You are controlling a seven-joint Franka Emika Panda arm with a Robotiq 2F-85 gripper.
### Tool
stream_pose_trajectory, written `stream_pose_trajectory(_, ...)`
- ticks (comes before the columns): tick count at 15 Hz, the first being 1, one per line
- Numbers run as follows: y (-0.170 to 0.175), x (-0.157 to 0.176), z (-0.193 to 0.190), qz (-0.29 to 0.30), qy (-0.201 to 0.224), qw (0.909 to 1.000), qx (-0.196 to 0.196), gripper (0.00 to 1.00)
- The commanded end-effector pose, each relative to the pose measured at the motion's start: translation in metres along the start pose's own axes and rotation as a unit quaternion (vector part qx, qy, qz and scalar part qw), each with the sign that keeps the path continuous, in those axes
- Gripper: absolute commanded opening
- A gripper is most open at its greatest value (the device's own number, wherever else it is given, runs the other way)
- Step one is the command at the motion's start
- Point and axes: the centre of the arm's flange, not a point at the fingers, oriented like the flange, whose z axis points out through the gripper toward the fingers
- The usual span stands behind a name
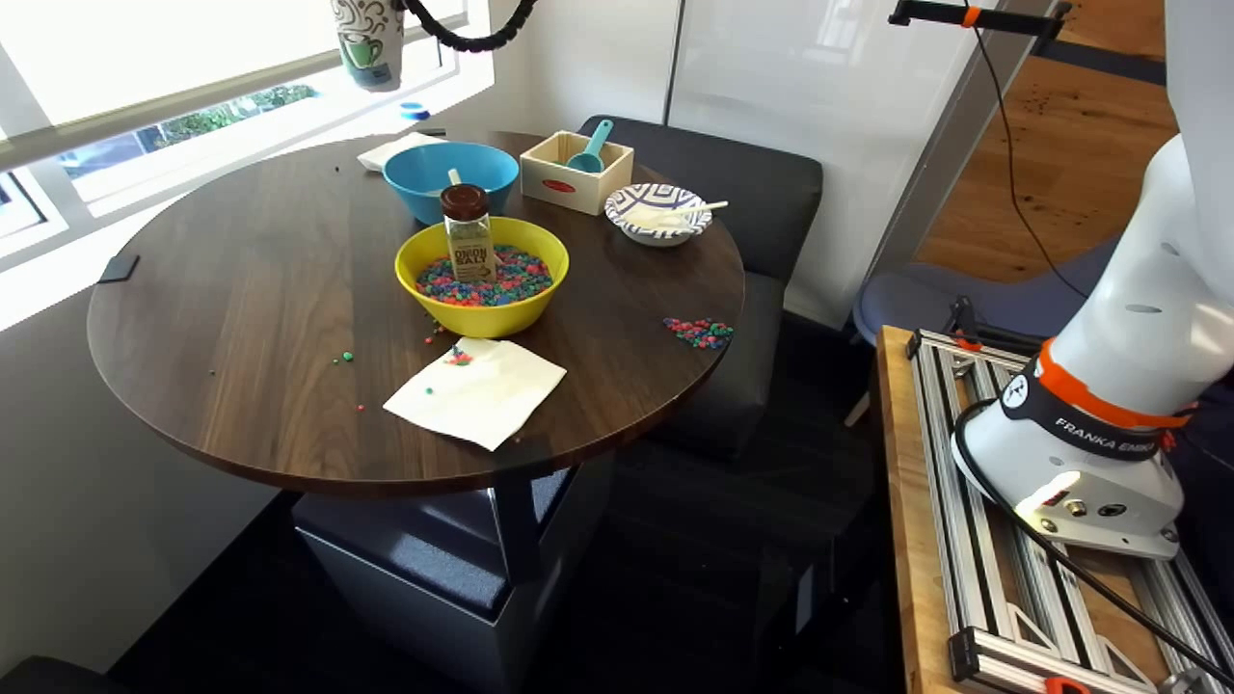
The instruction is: Put the paper cup in the blue bowl
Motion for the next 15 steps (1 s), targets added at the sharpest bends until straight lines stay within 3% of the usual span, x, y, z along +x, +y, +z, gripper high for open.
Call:
stream_pose_trajectory(1,0.034,0.021,0.027,0.059,-0.051,0.9966,-0.028,0.01)
stream_pose_trajectory(4,0.053,0.036,0.053,0.087,-0.069,0.9926,-0.048,0.01)
stream_pose_trajectory(9,0.071,0.054,0.081,0.127,-0.042,0.9898,-0.051,0.01)
stream_pose_trajectory(15,0.08,0.038,0.107,0.125,-0.037,0.9887,-0.073,0.01)
